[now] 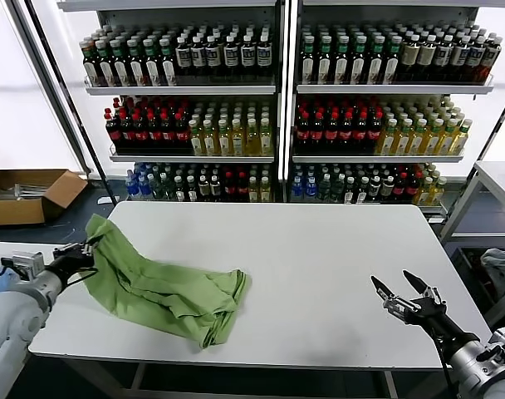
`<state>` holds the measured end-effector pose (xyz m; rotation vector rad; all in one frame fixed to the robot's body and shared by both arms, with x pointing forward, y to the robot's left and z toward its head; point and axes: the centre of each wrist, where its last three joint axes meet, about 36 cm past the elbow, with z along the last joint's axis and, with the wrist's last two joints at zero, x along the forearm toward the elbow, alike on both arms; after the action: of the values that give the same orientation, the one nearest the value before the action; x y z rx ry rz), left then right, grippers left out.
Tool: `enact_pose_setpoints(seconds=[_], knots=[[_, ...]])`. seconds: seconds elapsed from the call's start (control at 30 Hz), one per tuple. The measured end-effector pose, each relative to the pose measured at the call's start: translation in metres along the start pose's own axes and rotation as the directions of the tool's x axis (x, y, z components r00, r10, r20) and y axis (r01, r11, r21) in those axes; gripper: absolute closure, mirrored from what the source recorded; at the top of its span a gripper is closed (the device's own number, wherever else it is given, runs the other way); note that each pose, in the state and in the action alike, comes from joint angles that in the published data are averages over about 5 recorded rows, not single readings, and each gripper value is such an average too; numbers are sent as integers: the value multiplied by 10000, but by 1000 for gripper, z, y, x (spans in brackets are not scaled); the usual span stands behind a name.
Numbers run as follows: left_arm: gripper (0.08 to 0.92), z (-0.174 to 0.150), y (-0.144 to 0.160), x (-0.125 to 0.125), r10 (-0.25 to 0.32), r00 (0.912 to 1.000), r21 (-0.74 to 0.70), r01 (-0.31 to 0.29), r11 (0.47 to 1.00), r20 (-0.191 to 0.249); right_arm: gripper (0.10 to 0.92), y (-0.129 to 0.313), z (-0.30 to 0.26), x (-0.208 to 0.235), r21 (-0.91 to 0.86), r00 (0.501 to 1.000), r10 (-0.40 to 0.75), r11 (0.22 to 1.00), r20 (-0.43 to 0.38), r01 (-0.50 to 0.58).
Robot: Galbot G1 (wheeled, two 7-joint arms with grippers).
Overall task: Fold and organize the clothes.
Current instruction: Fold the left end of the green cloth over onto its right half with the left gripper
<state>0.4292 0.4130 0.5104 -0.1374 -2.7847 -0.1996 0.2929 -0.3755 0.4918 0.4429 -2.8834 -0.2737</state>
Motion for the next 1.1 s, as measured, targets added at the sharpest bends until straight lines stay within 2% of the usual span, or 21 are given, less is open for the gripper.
enact_pose_setpoints(seconds=[0.17,0.37,0.73,1.1], knots=[[897,-2,-39,5,778,9969,2,-778,9970,85,200,-1,3,2,-74,10000,82,9999,-2,-82],[897,2,-79,10,1582,9874,68,-1581,9874,-24,200,-2,5,3,-80,9999,133,9999,-38,-133],[897,18,-138,16,2666,9626,507,-2642,9631,-484,200,2,8,1,-107,9999,92,9999,-115,-93],[875,38,-181,5,3370,9356,955,-3278,9399,-1052,200,7,12,2,-190,9999,42,9998,-143,-44]])
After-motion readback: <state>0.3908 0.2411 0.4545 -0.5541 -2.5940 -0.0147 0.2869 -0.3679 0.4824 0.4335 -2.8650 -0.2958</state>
